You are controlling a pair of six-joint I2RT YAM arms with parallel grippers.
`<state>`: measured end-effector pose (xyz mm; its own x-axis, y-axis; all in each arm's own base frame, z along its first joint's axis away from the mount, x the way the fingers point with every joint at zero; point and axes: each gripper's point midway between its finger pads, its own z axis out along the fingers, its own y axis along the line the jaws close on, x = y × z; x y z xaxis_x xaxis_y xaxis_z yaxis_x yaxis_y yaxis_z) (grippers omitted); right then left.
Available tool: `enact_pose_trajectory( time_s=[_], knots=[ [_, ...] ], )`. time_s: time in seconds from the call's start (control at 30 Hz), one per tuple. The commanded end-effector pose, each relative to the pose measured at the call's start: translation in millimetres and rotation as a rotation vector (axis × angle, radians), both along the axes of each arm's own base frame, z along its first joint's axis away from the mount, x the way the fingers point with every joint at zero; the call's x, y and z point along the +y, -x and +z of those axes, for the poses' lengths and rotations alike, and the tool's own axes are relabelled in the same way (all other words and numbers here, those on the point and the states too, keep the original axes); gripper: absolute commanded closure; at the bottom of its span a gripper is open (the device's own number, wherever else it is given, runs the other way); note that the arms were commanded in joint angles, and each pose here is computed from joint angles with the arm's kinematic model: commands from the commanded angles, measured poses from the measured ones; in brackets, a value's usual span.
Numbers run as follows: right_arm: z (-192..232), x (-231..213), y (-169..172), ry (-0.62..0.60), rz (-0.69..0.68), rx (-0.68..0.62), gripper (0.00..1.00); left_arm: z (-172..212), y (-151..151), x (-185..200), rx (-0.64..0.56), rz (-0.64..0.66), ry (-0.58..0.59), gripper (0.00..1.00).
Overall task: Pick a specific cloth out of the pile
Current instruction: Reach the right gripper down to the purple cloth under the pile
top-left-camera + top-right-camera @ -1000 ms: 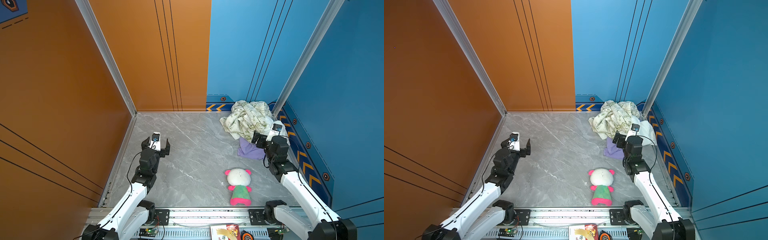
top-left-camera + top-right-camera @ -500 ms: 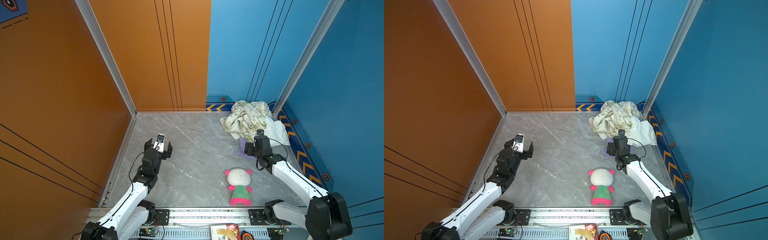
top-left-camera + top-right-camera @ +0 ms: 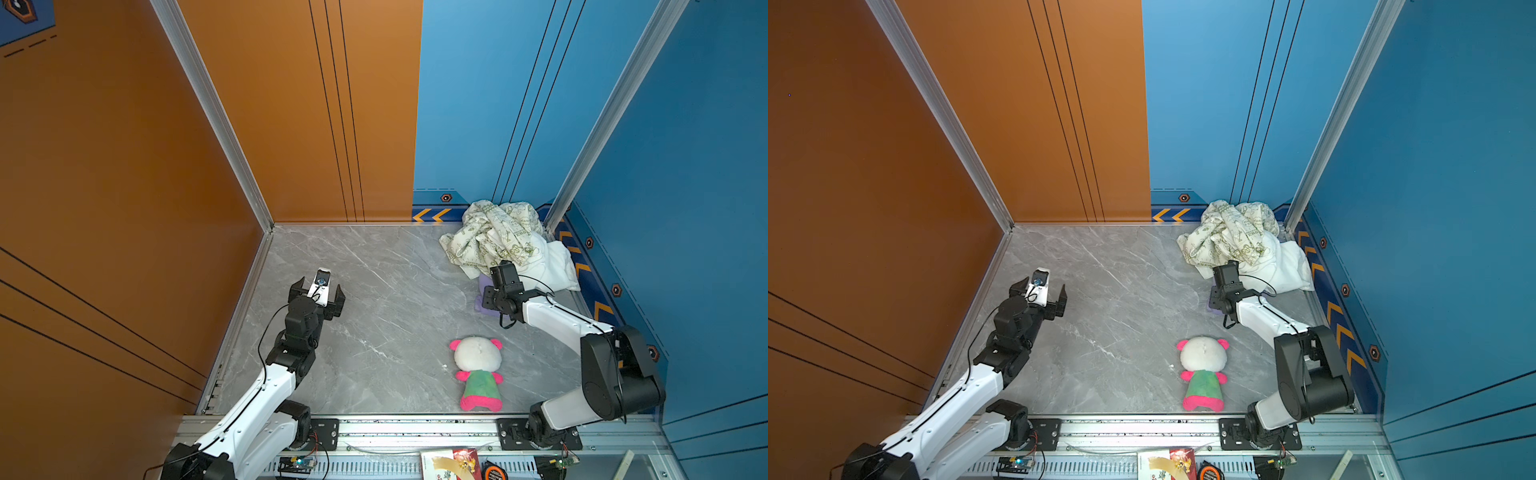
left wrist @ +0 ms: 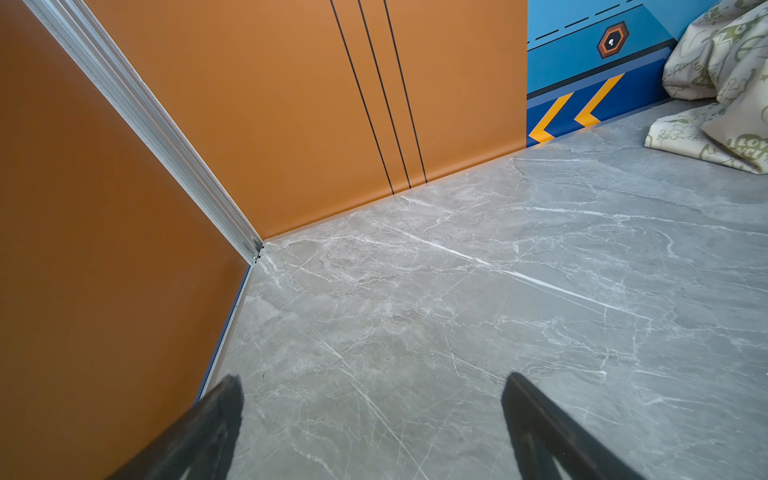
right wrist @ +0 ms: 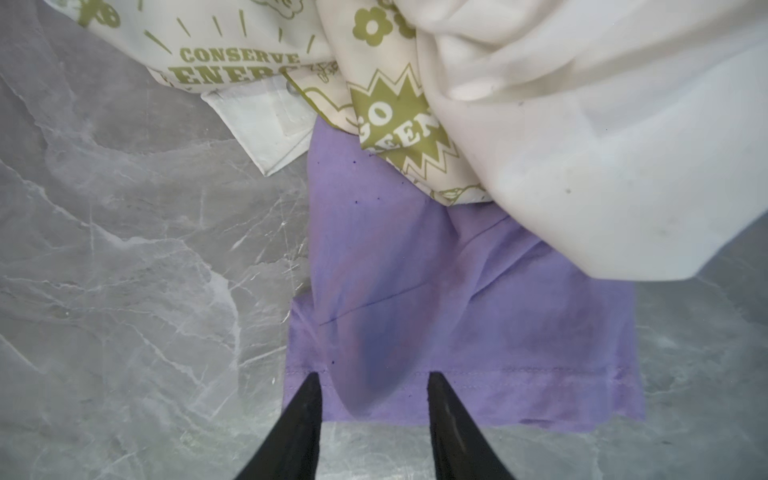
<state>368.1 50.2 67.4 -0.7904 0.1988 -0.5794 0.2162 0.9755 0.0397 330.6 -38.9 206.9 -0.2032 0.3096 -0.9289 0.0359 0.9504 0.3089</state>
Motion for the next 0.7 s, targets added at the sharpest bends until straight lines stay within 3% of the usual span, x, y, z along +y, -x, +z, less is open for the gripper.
enact_pose_trajectory(
  time_s=[0.0,0.23,0.47,0.67],
  knots=[
    [-7.6,1.1,1.9,-0.036,-0.046,0.05,0.6,12.6,-2.3,-0.2,-0.024,0.008,-0.012,0.02],
    [-32.0,-2.7,3.0,-0.048,-0.088,0.11,0.62,11.8,-1.1,5.4,-0.024,0.036,-0.027,0.02],
    [-43.8,-0.2,-1.3,-0.1,-0.089,0.141,0.88,12.3,-0.2,4.6,-0.028,0.032,-0.028,0.02],
    [-18.9,-0.8,-11.2,-0.12,-0.087,0.06,1.0,11.7,0.5,3.6,-0.026,0.03,-0.036,0.02]
  ],
)
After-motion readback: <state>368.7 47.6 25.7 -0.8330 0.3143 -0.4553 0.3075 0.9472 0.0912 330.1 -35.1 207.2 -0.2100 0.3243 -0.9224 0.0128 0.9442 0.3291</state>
